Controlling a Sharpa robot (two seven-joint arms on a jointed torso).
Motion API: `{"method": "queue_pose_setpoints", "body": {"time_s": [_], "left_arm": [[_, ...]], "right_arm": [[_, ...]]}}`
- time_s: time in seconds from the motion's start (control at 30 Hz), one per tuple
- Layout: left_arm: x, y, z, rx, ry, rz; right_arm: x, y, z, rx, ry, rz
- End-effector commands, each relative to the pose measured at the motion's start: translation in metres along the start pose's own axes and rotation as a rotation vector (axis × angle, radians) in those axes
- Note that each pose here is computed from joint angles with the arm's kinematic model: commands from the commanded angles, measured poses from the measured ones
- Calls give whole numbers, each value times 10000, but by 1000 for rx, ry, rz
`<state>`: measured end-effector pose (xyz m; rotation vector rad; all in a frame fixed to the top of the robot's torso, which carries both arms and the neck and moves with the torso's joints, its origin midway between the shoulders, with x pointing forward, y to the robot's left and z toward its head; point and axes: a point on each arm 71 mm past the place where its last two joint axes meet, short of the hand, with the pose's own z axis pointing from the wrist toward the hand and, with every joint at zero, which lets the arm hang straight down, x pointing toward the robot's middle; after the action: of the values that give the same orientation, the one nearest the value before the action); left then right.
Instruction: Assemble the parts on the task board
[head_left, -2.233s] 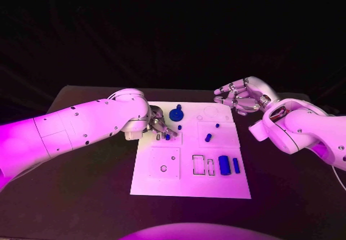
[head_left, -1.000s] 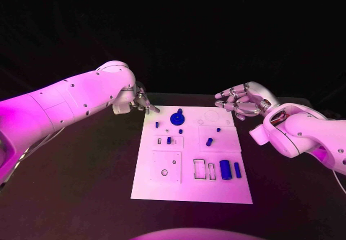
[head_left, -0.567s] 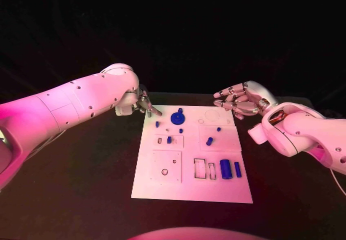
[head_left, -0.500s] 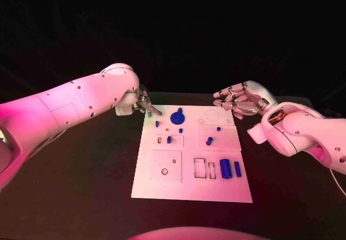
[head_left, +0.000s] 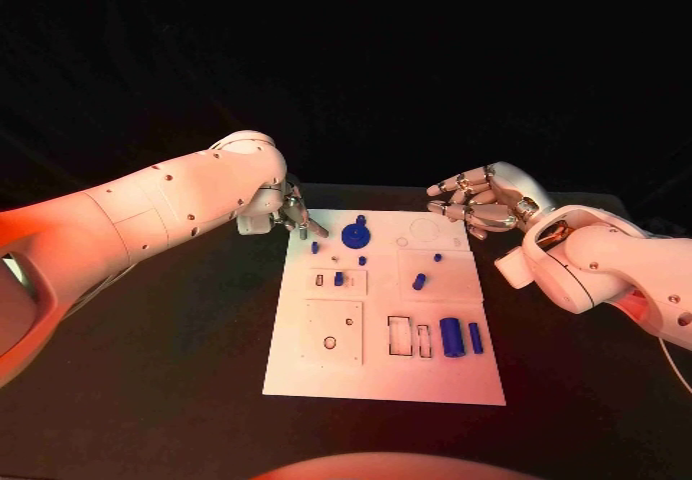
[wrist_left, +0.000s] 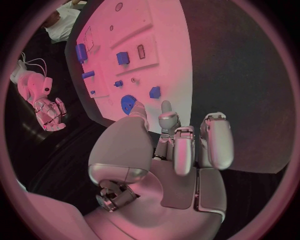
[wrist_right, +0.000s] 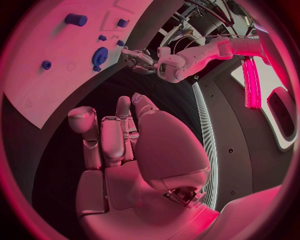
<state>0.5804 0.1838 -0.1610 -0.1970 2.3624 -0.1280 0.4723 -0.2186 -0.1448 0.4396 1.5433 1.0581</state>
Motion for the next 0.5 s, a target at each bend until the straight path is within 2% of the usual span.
{"method": "queue_pose_setpoints", "body": {"time_s": [0.03,0.2,0.5], "left_arm": [[38,-26,21,14,20,3],[67,-40,55,29,5,-15],[90,-59,65,38,11,-17]], "right_arm": [[19,14,0,-15,14,-5],[23,15,0,-15,16,-6],[29,16,2,-15,19,-6]]}}
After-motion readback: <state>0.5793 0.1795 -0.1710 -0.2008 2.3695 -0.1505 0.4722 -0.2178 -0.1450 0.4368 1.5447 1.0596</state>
